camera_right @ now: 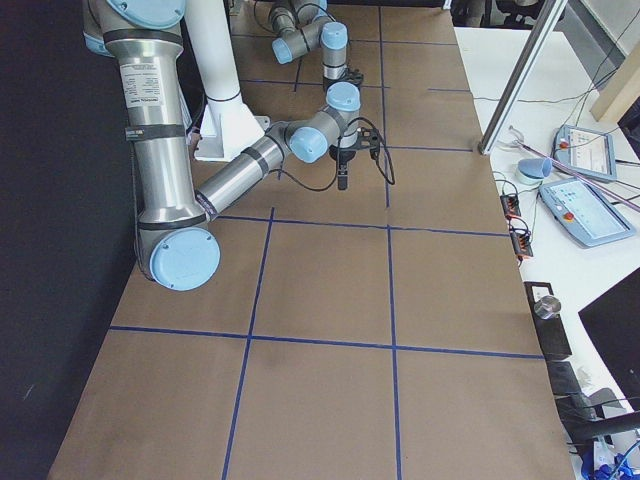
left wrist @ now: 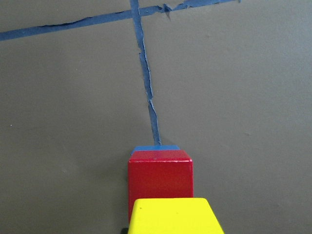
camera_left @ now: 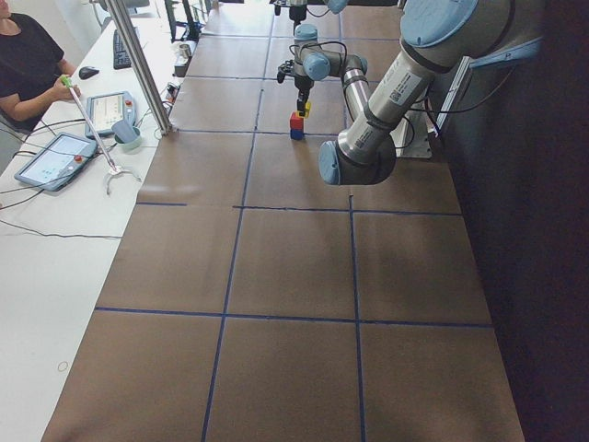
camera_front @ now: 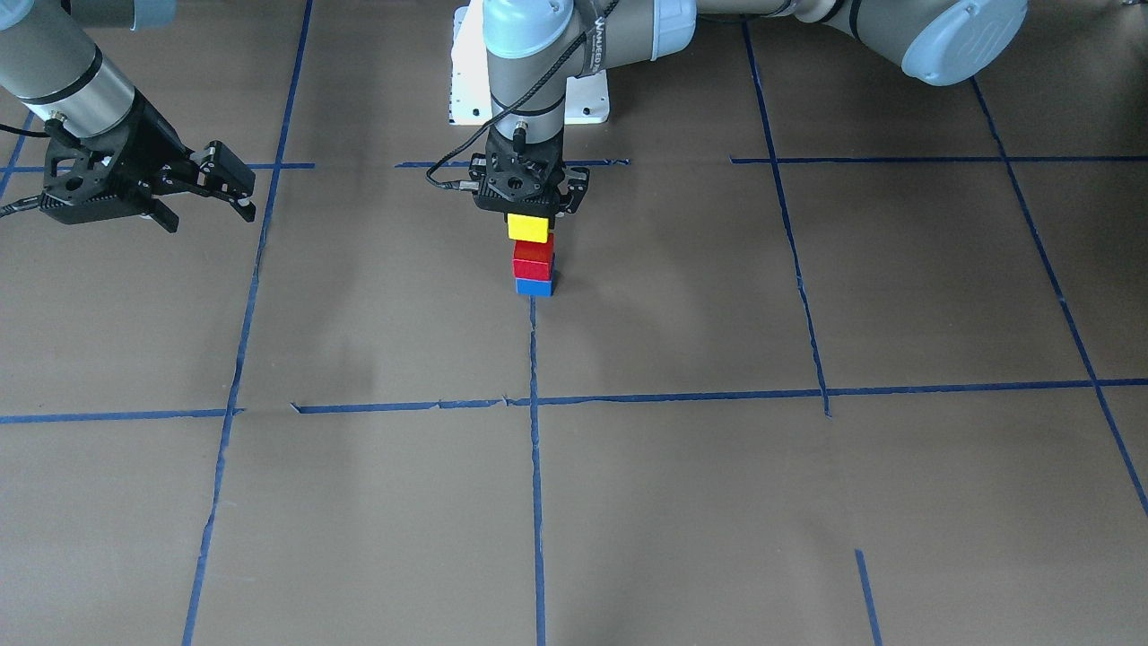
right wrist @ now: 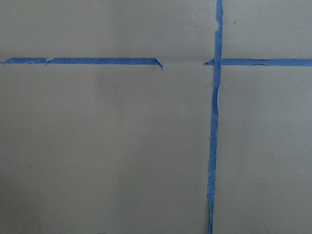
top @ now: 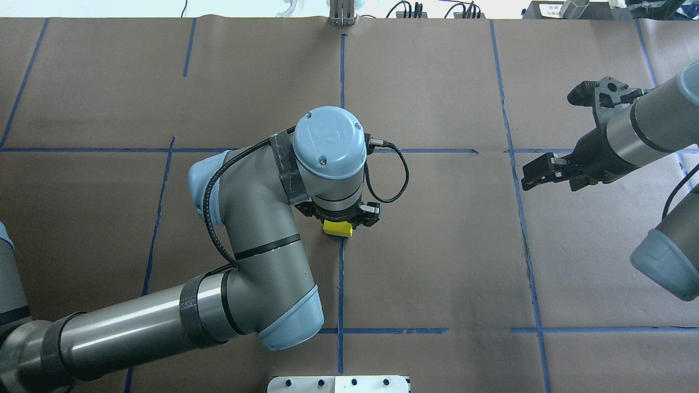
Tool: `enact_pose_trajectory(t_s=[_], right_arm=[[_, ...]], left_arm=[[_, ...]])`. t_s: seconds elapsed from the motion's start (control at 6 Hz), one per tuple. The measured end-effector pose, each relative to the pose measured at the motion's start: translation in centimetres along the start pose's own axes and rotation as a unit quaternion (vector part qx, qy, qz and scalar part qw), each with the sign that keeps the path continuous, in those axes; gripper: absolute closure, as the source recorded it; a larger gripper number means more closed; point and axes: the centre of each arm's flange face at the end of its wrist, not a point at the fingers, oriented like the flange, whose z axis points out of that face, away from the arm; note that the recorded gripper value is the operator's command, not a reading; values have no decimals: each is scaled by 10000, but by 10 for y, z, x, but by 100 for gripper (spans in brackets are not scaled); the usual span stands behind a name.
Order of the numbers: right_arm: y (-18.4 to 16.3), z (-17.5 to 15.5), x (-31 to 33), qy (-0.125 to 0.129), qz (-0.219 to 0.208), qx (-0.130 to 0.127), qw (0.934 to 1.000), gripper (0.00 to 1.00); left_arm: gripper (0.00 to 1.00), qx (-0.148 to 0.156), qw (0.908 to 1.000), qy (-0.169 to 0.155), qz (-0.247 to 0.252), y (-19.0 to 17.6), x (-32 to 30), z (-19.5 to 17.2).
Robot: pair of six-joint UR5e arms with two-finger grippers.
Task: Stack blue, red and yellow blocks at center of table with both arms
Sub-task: 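Carry the yellow cube with the left gripper onto the red cube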
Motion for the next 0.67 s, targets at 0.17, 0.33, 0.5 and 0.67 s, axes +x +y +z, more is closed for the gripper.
enact_pose_trajectory(t_s=[0.17, 0.33, 0.5, 0.67], right_arm=[[0, 0, 0, -2, -1, -1, 10000, 0], [0, 0, 0, -1, 1, -4, 10000, 0], [0, 0, 0, -1, 1, -4, 10000, 0], [0, 0, 0, -5, -3, -2, 10000, 0]], left_arm=[[100, 59, 10000, -5, 12, -1, 0, -1], [100, 123, 9999, -16, 17, -3, 0, -3], [100, 175, 9998, -23, 17, -5, 0, -5], [100, 219, 9998, -30, 18, -7, 0, -7]])
